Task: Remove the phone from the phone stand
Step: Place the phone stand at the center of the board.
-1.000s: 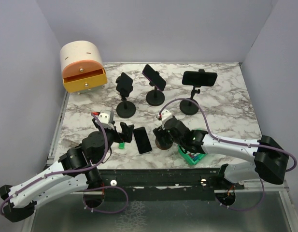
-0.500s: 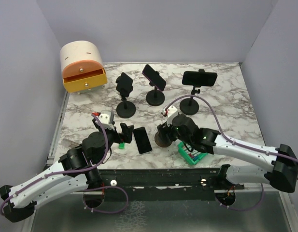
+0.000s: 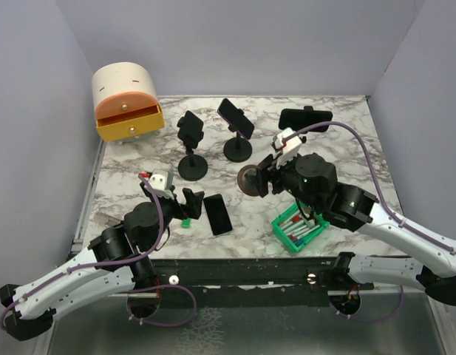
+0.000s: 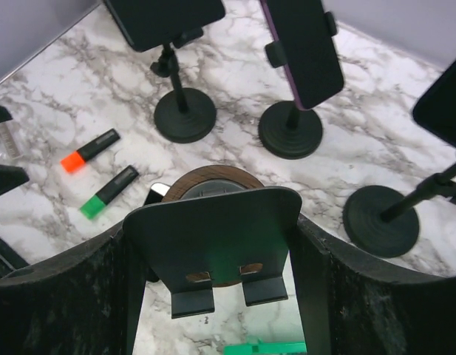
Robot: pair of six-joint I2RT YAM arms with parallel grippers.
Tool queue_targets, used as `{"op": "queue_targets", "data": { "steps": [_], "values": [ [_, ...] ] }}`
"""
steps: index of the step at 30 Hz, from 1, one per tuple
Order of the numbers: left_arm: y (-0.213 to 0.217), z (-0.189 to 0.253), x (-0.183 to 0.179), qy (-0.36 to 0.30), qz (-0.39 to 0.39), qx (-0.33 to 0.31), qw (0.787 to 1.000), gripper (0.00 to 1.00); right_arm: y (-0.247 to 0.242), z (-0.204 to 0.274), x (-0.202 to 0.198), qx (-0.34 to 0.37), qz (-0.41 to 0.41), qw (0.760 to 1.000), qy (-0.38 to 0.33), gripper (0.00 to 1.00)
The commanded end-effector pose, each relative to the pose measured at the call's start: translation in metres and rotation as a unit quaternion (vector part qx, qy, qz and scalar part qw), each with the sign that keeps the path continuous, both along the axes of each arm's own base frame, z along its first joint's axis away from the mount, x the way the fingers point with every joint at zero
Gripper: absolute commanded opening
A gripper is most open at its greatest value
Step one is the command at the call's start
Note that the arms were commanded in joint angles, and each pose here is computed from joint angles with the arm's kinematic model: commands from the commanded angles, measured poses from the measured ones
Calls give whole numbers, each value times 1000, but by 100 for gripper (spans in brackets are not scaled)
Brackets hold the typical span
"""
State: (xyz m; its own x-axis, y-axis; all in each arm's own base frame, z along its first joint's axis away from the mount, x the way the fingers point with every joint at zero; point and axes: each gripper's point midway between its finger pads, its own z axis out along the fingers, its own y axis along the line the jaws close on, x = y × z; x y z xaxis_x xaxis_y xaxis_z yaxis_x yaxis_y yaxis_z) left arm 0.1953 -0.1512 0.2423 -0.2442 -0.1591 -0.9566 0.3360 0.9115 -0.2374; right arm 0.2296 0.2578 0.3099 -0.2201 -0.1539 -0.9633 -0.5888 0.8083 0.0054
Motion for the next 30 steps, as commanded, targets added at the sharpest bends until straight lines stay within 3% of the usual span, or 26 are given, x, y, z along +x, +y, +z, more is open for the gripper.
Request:
{"op": "queue_targets", "data": {
  "steps": [1, 11, 16, 30],
  "values": [
    [7, -5, 0, -2, 9, 12, 1000, 98, -37, 42, 10, -10, -72, 996, -48, 37],
    [6, -5, 0, 0, 6, 12, 1000, 98, -58, 136, 24, 25, -134, 983, -121, 36],
    [7, -2, -2, -3, 4, 1, 1000, 98, -87, 171, 29, 37, -204, 966, -153, 35],
    [-1, 0, -6, -1, -19, -9, 1000, 98, -142, 131, 25, -53, -303, 941, -141, 35]
  ]
}}
